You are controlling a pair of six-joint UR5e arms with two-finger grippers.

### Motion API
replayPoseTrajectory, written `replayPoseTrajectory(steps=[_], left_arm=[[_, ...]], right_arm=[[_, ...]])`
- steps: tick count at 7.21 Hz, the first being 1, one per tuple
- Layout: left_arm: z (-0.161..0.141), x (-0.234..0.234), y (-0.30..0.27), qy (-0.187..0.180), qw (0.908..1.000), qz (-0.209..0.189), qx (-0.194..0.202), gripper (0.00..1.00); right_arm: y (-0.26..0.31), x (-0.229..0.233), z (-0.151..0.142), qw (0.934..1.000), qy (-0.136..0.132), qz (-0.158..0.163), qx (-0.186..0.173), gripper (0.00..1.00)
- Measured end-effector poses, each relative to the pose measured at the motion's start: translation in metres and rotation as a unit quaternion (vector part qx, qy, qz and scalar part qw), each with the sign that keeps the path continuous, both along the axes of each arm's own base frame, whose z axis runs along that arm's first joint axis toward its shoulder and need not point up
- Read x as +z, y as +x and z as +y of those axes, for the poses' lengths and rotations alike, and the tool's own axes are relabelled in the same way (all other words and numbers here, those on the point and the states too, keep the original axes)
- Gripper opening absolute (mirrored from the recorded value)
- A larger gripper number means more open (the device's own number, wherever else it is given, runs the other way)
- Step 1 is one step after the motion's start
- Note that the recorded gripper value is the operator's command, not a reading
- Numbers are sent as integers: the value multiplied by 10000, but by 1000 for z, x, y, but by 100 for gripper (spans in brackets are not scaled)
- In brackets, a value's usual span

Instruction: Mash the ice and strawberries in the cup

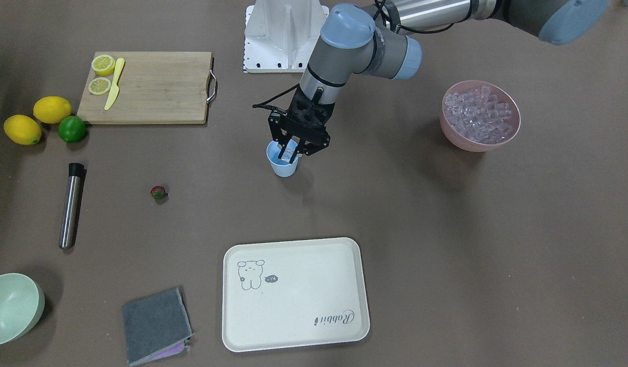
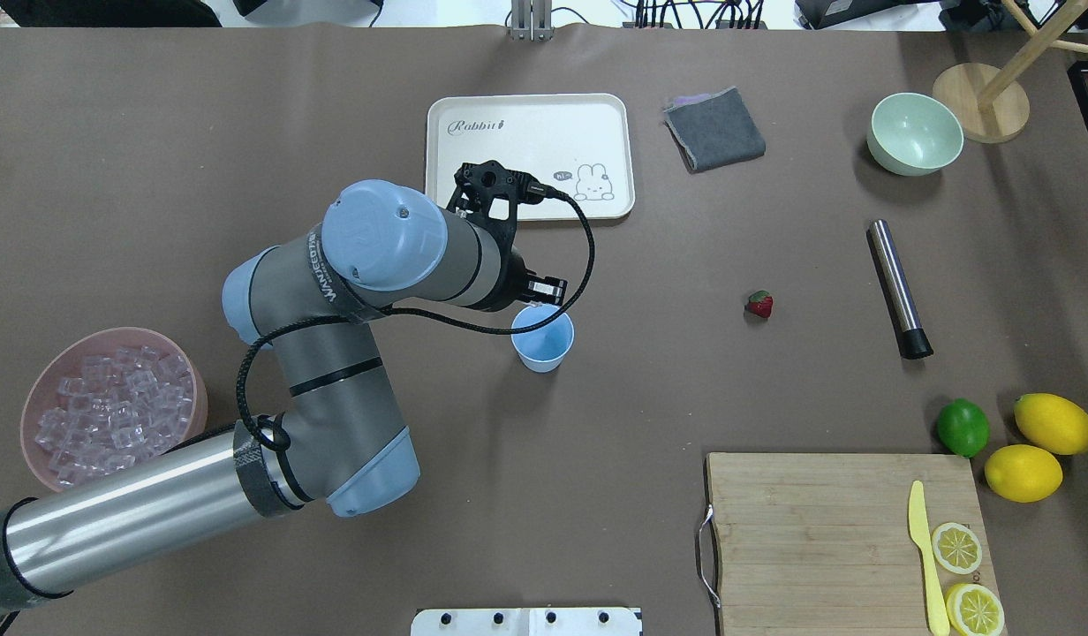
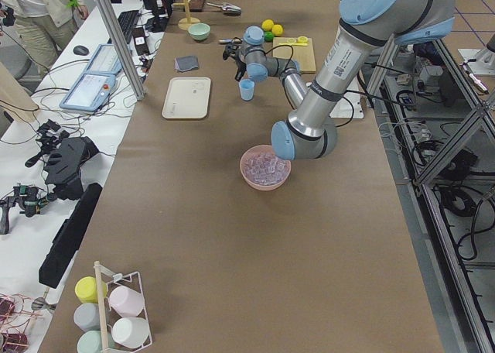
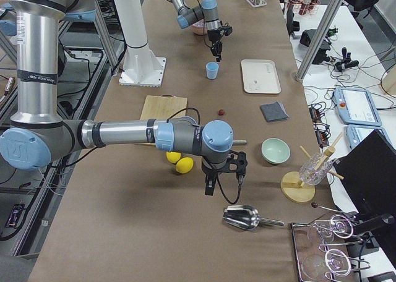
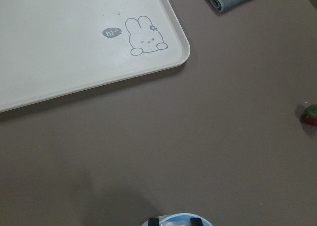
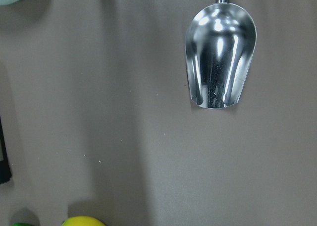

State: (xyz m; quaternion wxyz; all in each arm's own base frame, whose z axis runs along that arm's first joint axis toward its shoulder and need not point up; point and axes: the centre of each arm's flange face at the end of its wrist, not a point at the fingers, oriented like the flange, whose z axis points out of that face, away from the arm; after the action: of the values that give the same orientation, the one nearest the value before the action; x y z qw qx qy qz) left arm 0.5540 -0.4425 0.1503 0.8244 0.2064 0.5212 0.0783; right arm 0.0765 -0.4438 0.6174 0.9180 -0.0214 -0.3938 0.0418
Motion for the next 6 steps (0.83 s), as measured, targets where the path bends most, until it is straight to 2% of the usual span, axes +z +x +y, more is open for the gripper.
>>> replayPoseTrajectory(steps=[1, 2, 3, 6], left_arm=[[2, 0, 3, -7, 10000, -8, 20, 0], [5, 0, 6, -12, 10000, -10, 51, 77], [9, 0, 9, -14, 10000, -11, 90, 98], [18, -3, 5, -3, 9999, 44, 122, 98]], right_arm=[[-1, 0, 0, 10000, -30, 1, 20, 100], [-2, -1, -1, 10000, -38, 1, 28, 100], [-2, -2, -3, 10000, -33, 0, 31, 100], [-3, -7, -7, 10000, 8, 0, 22, 100]])
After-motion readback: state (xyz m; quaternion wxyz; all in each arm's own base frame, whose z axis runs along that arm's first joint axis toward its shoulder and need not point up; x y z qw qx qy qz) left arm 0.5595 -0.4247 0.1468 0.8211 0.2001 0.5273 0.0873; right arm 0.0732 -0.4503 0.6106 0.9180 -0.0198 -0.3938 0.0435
